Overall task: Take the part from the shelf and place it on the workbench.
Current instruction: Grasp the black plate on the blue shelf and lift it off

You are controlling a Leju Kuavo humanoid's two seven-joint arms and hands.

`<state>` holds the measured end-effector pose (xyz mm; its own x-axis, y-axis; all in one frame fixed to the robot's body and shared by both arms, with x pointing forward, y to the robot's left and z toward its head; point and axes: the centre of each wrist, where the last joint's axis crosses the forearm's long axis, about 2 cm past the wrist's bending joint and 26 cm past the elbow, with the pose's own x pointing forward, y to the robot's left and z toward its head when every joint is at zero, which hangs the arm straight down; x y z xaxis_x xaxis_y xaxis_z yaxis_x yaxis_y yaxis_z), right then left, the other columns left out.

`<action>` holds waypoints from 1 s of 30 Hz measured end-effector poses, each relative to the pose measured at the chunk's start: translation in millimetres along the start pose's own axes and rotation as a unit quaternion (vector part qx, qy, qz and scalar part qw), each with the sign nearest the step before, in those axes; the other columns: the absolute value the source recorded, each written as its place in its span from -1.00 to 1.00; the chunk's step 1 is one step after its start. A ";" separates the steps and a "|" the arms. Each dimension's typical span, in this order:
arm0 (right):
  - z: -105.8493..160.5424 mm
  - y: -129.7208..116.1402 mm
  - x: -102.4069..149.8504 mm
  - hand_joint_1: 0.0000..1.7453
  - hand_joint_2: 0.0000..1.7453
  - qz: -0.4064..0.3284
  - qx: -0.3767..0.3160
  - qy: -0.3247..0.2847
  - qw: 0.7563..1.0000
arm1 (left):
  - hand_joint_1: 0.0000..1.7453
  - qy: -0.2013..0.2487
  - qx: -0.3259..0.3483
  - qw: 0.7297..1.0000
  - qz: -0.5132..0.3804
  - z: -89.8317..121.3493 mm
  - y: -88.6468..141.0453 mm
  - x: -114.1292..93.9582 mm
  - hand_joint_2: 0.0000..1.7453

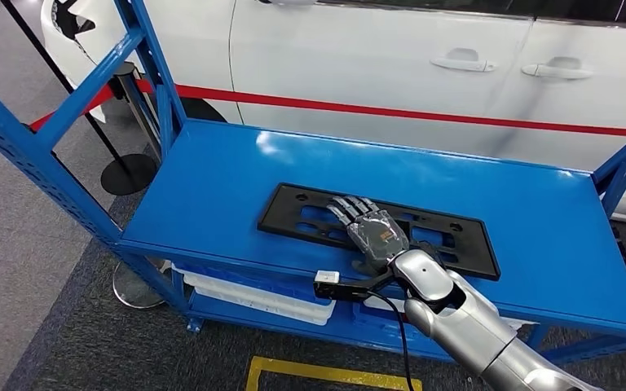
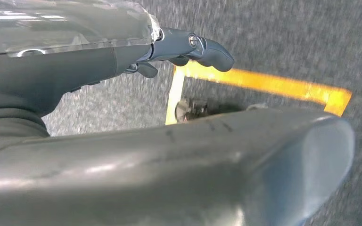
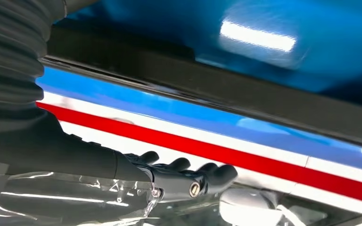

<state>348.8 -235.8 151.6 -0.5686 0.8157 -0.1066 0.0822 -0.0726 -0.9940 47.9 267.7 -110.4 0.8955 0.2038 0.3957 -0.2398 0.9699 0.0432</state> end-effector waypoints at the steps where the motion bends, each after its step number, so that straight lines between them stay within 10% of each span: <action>1: 0.1 0.9 -1.6 -1.00 1.00 0.000 0.004 0.003 1.000 | -1.00 -0.001 -0.001 1.000 0.000 -0.2 0.3 0.6 -1.00; 30: -8.2 16.0 -49.3 -1.00 1.00 -0.005 0.044 0.082 0.996 | -1.00 -0.004 -0.003 1.000 0.013 -0.1 2.9 -0.8 -1.00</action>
<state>384.9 -272.5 141.2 -0.4268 0.8991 -0.0972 0.0009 -0.1071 -0.9942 46.5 270.4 -110.7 0.8854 0.2283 0.4048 -0.2608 0.9650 0.0262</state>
